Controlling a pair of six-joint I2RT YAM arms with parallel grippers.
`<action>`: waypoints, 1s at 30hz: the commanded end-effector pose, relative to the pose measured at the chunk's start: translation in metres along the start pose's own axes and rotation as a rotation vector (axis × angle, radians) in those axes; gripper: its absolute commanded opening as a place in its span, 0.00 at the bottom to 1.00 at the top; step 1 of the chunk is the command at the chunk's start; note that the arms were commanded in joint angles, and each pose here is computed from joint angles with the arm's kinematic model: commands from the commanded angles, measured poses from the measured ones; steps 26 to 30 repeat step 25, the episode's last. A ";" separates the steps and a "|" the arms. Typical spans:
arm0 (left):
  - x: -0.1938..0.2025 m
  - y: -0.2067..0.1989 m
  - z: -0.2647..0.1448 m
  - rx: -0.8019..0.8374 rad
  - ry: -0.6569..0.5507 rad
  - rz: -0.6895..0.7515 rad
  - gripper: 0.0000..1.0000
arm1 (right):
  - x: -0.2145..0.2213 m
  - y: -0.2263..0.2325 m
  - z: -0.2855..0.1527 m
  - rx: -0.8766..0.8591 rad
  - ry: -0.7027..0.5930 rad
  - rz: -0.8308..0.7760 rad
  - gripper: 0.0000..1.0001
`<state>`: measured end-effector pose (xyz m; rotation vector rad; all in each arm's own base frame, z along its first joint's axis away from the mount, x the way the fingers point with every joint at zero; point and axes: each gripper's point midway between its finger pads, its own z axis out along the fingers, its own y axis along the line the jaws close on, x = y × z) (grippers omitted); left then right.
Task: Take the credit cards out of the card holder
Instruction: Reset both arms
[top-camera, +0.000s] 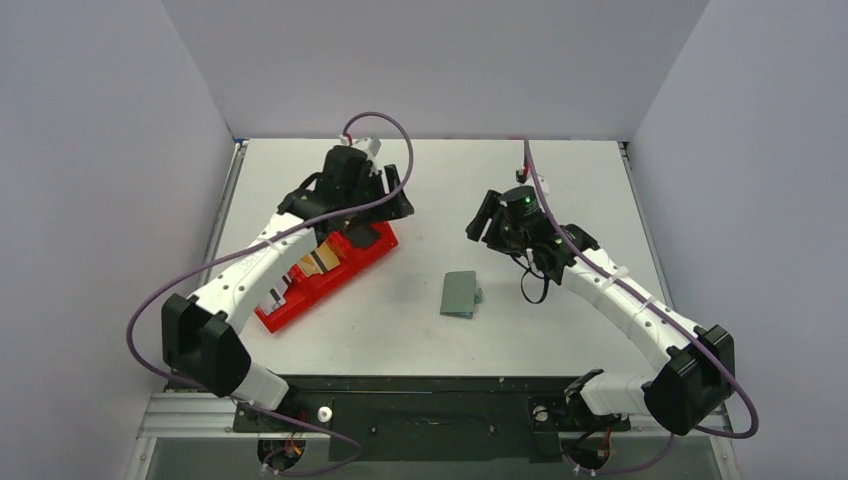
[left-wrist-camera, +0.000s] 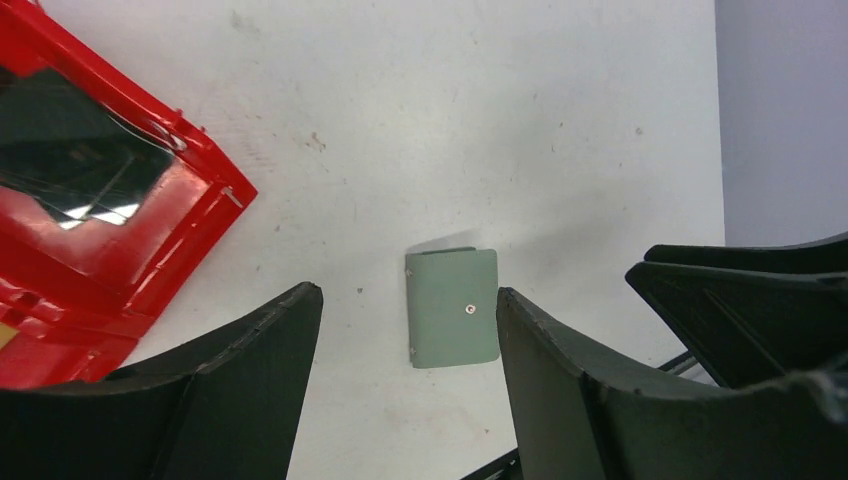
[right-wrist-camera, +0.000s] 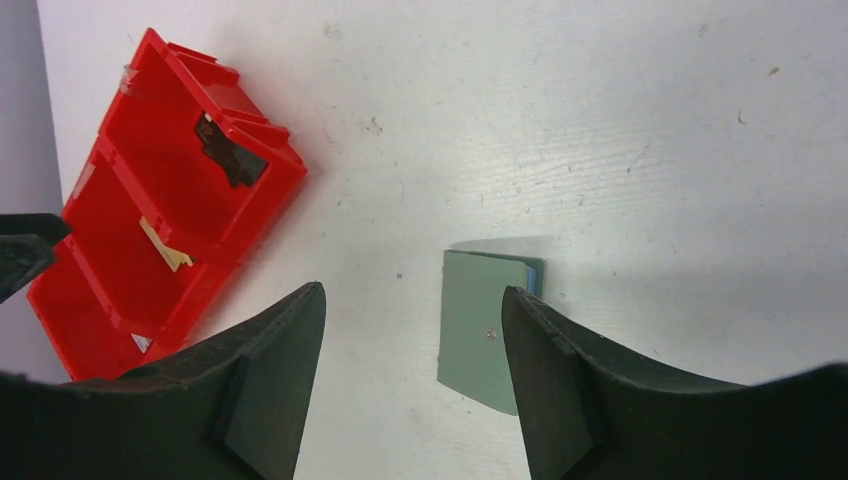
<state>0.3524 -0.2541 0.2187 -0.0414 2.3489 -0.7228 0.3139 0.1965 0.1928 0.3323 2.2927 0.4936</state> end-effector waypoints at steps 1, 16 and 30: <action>-0.026 0.009 -0.039 -0.048 -0.122 0.066 0.62 | -0.036 0.029 -0.016 -0.106 -0.112 0.040 0.62; -0.022 0.034 -0.054 -0.108 -0.153 0.024 0.63 | -0.039 0.038 -0.017 -0.150 -0.137 0.067 0.62; -0.016 0.041 -0.055 -0.114 -0.145 0.011 0.63 | -0.035 0.034 -0.018 -0.147 -0.137 0.069 0.62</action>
